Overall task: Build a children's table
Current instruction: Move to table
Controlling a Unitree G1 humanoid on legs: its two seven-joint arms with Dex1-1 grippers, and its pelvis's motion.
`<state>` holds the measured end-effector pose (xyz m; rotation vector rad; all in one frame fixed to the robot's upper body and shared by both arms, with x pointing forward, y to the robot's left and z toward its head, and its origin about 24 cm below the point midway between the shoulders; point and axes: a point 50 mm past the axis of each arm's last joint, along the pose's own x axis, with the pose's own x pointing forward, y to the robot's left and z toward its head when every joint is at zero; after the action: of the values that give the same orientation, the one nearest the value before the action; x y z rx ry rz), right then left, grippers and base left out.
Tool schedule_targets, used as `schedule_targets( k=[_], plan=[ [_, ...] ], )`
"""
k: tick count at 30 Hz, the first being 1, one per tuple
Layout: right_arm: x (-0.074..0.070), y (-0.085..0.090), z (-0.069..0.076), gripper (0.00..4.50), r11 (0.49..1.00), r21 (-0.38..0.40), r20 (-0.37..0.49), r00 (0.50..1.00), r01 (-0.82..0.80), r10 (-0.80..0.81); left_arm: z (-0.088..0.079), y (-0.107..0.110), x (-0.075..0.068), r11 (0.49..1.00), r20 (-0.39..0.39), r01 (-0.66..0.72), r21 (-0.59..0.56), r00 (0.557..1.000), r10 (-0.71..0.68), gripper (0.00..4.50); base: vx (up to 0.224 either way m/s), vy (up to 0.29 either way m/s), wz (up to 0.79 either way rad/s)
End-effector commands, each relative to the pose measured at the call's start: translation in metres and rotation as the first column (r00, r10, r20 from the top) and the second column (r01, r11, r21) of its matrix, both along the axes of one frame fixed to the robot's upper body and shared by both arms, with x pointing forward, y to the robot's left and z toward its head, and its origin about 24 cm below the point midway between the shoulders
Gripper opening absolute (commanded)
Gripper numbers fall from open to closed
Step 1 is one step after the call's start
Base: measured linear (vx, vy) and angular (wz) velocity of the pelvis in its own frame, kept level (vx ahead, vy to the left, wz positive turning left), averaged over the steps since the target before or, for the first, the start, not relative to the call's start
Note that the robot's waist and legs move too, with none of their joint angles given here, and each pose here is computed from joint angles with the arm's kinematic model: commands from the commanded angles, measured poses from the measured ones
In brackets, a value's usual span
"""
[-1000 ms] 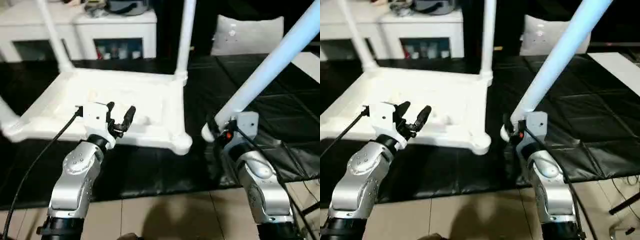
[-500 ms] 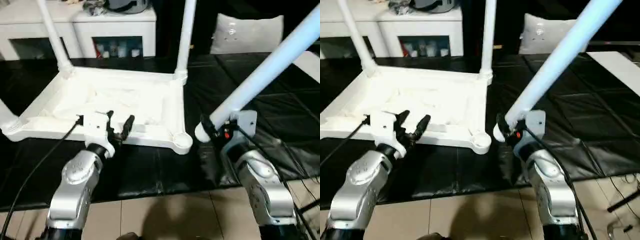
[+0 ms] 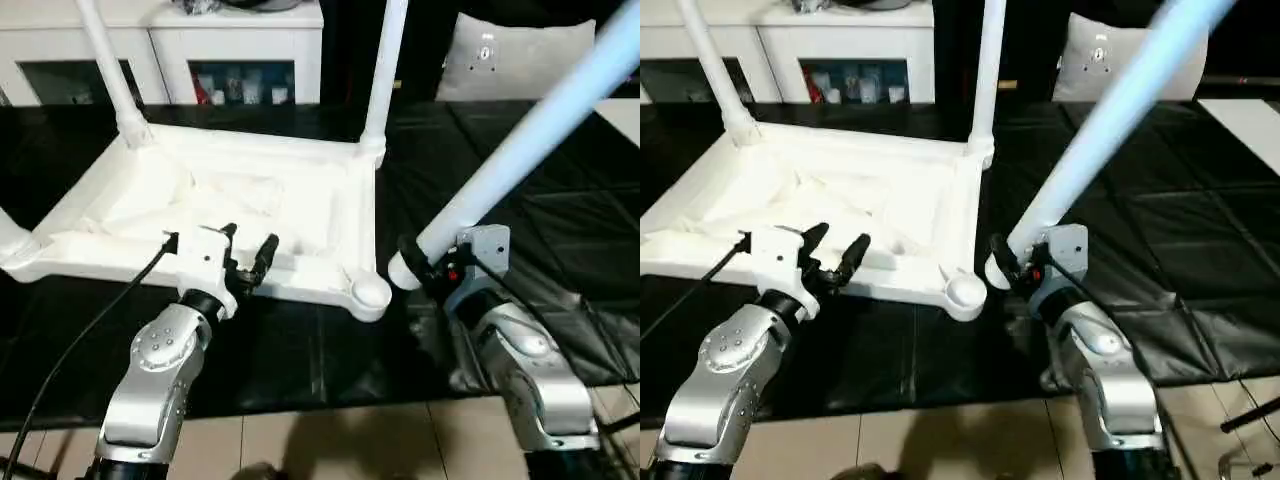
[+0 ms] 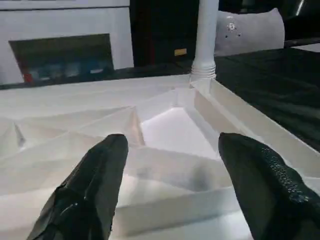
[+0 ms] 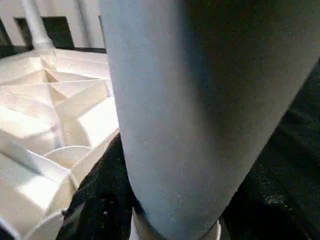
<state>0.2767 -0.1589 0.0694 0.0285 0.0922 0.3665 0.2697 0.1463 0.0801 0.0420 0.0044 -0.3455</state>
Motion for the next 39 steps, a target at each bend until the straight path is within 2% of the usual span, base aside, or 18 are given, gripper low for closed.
schedule_targets(
  k=[1,4,7,13,16,19,20,21,22,25,27,29,31,34,35,38,39],
  plan=[
    [0.002,0.001,0.007,1.87,1.000,0.014,0.033,0.999,0.002,-0.002,0.001,0.000,-0.001,1.000,-0.001,0.005,0.016,1.000,-0.005,3.42,0.054,0.000,0.52],
    [0.001,0.000,0.007,1.87,1.000,0.013,0.045,0.999,0.007,-0.008,0.000,-0.002,-0.001,1.000,-0.005,0.019,0.023,1.000,-0.019,3.42,0.096,0.012,0.50],
    [-0.001,-0.002,0.006,1.87,0.997,0.065,0.039,0.999,0.028,-0.030,0.000,-0.003,0.000,0.999,-0.007,0.029,0.023,1.000,-0.029,3.42,0.133,0.007,0.33],
    [-0.002,-0.003,0.005,1.87,0.998,0.049,0.040,0.998,0.039,-0.041,0.000,-0.006,0.000,0.999,-0.008,0.046,0.014,0.999,-0.046,3.42,0.082,-0.076,0.00],
    [-0.003,-0.005,0.006,1.87,0.998,0.025,0.064,0.996,0.064,-0.066,-0.001,-0.010,0.001,0.996,-0.011,0.093,0.019,0.996,-0.092,3.42,0.087,-0.033,-0.08],
    [-0.003,-0.013,0.013,1.87,0.992,-0.071,0.160,0.983,0.102,-0.090,0.001,-0.012,0.004,0.988,-0.005,0.148,0.035,0.989,-0.148,3.42,0.098,0.077,0.01],
    [-0.004,-0.011,0.015,1.87,0.999,0.014,0.146,0.988,0.049,-0.050,0.002,-0.011,0.007,0.987,0.001,0.159,0.036,0.987,-0.159,3.42,0.091,0.080,0.01],
    [-0.004,-0.011,0.015,1.87,0.999,0.014,0.146,0.988,0.049,-0.050,0.002,-0.011,0.007,0.987,0.001,0.159,0.036,0.987,-0.159,3.42,0.091,0.080,0.01],
    [-0.004,-0.011,0.015,1.87,0.998,0.052,0.125,0.991,0.039,-0.045,0.003,-0.011,0.009,0.984,0.008,0.172,0.037,0.985,-0.173,3.42,0.026,0.061,0.01],
    [-0.003,-0.016,0.015,1.87,0.997,0.067,0.097,0.995,0.029,-0.035,0.005,-0.010,0.017,0.967,0.011,0.246,0.071,0.969,-0.248,3.42,-0.022,0.003,-0.01],
    [-0.003,-0.016,0.015,1.87,0.995,0.095,0.090,0.996,0.005,-0.014,0.006,-0.009,0.020,0.952,0.003,0.297,0.080,0.955,-0.298,3.42,-0.077,-0.007,-0.04],
    [-0.002,-0.016,0.016,1.87,0.996,0.087,0.094,0.996,-0.008,0.000,0.006,-0.010,0.020,0.941,-0.005,0.329,0.081,0.944,-0.330,3.42,-0.085,-0.024,-0.03],
    [0.001,-0.016,0.018,1.87,0.999,0.038,0.119,0.993,-0.018,0.013,0.004,-0.011,0.020,0.873,-0.056,0.468,0.139,0.884,-0.465,3.42,-0.080,-0.028,-0.03],
    [0.002,-0.016,0.019,1.87,0.999,0.024,0.120,0.992,-0.046,0.043,0.000,-0.012,0.019,0.816,-0.110,0.550,0.176,0.835,-0.539,3.42,-0.061,-0.029,-0.06],
    [0.003,-0.017,0.019,1.87,0.999,0.016,0.119,0.992,-0.047,0.045,-0.001,-0.014,0.019,0.788,-0.128,0.589,0.178,0.808,-0.575,3.14,0.000,0.000,0.00],
    [0.005,-0.020,0.021,1.87,0.997,0.004,0.121,0.990,-0.079,0.078,-0.003,-0.020,0.019,0.689,-0.185,0.705,0.167,0.709,-0.680,3.03,0.000,0.000,0.00],
    [0.005,-0.020,0.021,1.87,0.997,-0.001,0.123,0.989,-0.082,0.081,-0.003,-0.021,0.019,0.678,-0.190,0.716,0.166,0.698,-0.690,2.94,0.000,0.000,0.00]
  ],
)
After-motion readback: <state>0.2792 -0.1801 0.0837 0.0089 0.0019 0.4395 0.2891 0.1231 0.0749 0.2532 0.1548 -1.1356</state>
